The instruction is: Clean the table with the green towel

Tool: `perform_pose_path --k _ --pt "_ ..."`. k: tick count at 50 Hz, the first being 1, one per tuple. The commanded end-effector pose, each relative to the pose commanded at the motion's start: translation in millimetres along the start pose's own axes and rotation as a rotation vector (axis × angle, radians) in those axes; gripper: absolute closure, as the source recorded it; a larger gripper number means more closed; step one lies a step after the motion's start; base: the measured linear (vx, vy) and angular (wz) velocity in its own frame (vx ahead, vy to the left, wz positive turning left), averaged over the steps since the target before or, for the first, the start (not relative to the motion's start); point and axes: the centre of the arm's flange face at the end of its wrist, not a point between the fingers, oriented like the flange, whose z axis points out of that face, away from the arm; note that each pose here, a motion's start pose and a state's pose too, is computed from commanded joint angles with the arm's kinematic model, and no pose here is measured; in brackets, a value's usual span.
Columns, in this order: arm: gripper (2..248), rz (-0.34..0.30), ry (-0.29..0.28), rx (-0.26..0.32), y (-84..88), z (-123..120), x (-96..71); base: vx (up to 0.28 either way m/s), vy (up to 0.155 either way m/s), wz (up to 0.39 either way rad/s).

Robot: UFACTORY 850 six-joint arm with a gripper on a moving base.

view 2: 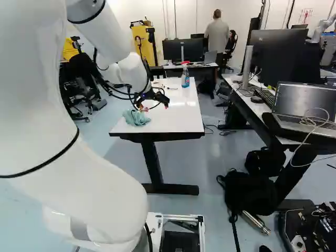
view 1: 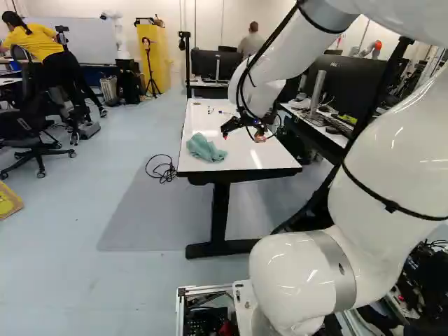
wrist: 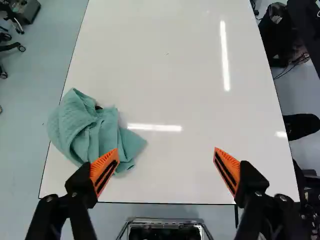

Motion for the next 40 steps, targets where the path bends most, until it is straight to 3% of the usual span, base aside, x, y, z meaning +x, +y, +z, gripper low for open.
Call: perform_pose_path --k 21,40 --pt "3 0.001 0.104 -0.001 0.5 6.4 -35.3 0.0 0.0 0.0" --pt "3 0.002 0.221 -0.002 0.9 10.0 -77.2 0.0 0.0 0.0"
